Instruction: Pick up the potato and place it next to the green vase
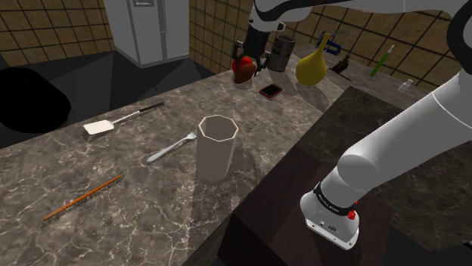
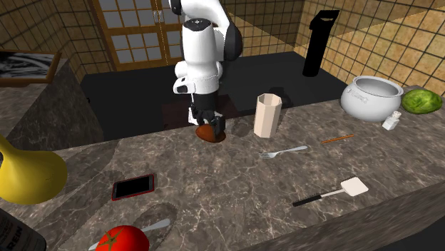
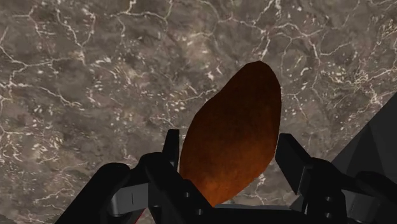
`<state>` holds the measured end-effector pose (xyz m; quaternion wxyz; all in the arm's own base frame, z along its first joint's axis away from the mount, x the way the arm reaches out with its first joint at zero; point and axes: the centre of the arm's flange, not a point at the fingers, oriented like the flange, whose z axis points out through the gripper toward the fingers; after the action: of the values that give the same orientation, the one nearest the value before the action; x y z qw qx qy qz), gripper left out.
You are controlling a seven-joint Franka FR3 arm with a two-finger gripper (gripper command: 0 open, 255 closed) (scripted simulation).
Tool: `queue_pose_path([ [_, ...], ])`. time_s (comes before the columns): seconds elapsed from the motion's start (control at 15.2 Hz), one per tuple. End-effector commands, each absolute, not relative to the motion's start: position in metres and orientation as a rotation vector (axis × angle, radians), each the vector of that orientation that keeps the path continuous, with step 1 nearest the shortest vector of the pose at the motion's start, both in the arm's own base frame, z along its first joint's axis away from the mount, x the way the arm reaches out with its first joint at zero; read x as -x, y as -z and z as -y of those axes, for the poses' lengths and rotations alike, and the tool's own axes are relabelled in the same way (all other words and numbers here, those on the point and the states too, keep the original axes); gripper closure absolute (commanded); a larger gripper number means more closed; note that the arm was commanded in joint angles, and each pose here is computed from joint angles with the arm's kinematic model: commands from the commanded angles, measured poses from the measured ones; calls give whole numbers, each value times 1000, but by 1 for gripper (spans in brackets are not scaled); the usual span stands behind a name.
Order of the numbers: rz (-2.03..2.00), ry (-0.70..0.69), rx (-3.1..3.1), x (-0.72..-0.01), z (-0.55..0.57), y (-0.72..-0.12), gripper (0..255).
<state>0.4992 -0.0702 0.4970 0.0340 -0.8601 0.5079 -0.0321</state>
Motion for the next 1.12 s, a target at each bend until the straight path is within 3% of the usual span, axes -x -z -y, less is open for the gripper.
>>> queue_pose_path([
  [0.0,-1562,98,2645,-500,69,-508,255],
  [1.06,-1562,98,2645,-500,69,-593,255],
])
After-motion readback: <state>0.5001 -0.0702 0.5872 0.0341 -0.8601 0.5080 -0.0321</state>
